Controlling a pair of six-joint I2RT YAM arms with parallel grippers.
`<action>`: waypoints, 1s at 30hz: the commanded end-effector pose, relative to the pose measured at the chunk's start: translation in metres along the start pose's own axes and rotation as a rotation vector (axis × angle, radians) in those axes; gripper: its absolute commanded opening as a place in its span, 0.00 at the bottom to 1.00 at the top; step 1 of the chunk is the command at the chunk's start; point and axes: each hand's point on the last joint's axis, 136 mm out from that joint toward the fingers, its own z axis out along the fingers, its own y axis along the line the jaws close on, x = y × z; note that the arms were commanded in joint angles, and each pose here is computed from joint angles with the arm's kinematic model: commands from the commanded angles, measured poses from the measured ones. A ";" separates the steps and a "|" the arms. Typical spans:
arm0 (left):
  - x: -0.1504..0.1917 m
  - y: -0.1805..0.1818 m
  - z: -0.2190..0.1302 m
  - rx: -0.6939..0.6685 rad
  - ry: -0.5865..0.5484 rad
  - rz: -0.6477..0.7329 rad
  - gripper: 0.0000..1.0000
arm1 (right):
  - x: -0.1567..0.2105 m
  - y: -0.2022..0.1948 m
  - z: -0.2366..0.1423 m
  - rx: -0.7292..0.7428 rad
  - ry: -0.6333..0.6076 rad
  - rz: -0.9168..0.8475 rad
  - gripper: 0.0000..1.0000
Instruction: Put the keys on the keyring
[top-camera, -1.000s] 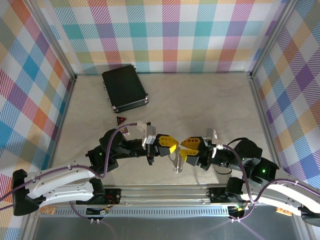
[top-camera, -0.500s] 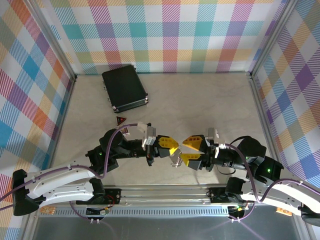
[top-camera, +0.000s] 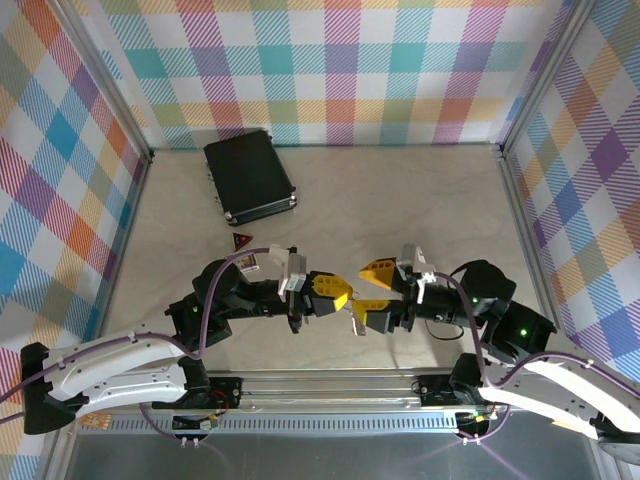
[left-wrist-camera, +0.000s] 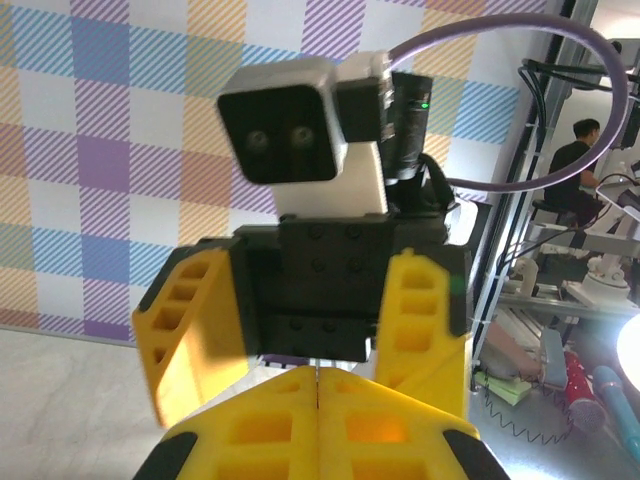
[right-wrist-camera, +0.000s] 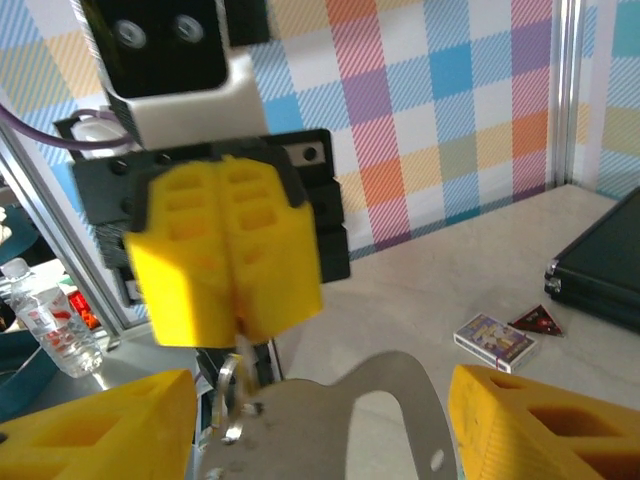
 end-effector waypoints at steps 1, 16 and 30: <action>-0.004 -0.005 -0.007 0.000 -0.012 0.030 0.00 | -0.025 0.011 -0.004 -0.076 -0.067 -0.001 0.61; 0.000 -0.004 -0.013 -0.022 0.011 0.054 0.00 | -0.012 0.040 -0.001 -0.312 0.020 -0.076 0.37; 0.001 -0.007 -0.011 0.001 0.019 0.051 0.00 | -0.006 0.041 -0.003 -0.320 0.016 -0.135 0.20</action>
